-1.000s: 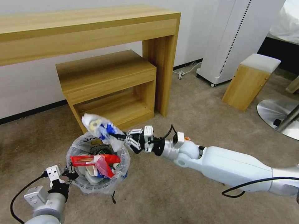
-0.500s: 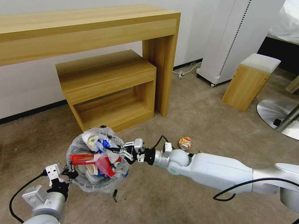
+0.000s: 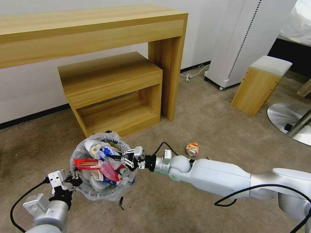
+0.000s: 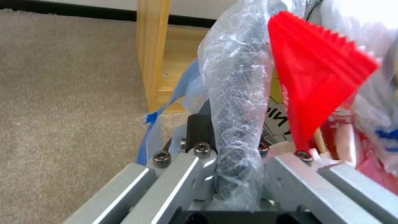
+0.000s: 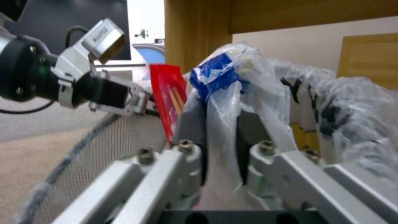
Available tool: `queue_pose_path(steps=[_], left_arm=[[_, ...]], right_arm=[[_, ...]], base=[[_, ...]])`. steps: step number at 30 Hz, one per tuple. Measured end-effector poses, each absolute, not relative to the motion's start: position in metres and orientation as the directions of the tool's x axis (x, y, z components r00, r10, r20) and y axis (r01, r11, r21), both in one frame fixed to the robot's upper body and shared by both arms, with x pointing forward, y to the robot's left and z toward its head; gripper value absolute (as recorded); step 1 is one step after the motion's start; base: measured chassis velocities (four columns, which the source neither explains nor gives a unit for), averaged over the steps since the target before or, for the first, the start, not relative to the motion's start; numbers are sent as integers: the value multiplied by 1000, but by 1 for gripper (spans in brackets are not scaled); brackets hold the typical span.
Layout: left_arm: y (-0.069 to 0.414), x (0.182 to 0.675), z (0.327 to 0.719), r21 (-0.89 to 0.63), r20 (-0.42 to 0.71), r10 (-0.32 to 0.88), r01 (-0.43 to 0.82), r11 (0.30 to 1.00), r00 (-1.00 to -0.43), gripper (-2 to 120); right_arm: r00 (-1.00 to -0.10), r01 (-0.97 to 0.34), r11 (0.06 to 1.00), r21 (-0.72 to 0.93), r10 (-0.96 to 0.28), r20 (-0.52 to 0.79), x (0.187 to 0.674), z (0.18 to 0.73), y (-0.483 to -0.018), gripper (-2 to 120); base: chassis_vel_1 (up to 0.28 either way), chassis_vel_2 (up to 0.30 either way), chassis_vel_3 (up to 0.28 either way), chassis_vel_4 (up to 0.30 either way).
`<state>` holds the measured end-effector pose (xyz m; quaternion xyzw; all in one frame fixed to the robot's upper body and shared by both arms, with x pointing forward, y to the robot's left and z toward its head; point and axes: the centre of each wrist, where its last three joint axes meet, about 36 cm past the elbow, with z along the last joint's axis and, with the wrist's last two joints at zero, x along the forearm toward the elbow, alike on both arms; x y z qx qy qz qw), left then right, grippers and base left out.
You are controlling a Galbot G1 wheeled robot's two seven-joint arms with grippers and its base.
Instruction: Pick up the trash bin and place the garbage on the floor into it.
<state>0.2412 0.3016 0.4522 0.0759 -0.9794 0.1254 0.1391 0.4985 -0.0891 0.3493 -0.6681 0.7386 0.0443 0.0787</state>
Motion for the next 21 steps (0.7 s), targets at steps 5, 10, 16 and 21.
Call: queue_pose_path(steps=[5,10,16,21], left_arm=[[301,241,451,-223,294,-115,-185,957,-949,1],[300,240,449,-223,299,-113,-185,957,-947,1],[298,237,453,-225,296,-108,-179,958,-949,1],[301,237,453,-219,300,-110,-181,959,-948,1]], right_arm=[[-101,-993,110,-40,-979,-176,495,348,-95,38],[-109,-992,120,-47,-977,-186,496,354,-98,54],[-116,-991,128,-51,-976,-186,494,353,-97,78],[-123,-989,136,-53,-972,-200,495,358,-94,92]], base=[[0,0,0,0],[0,0,0,0],[0,0,0,0],[0,0,0,0]])
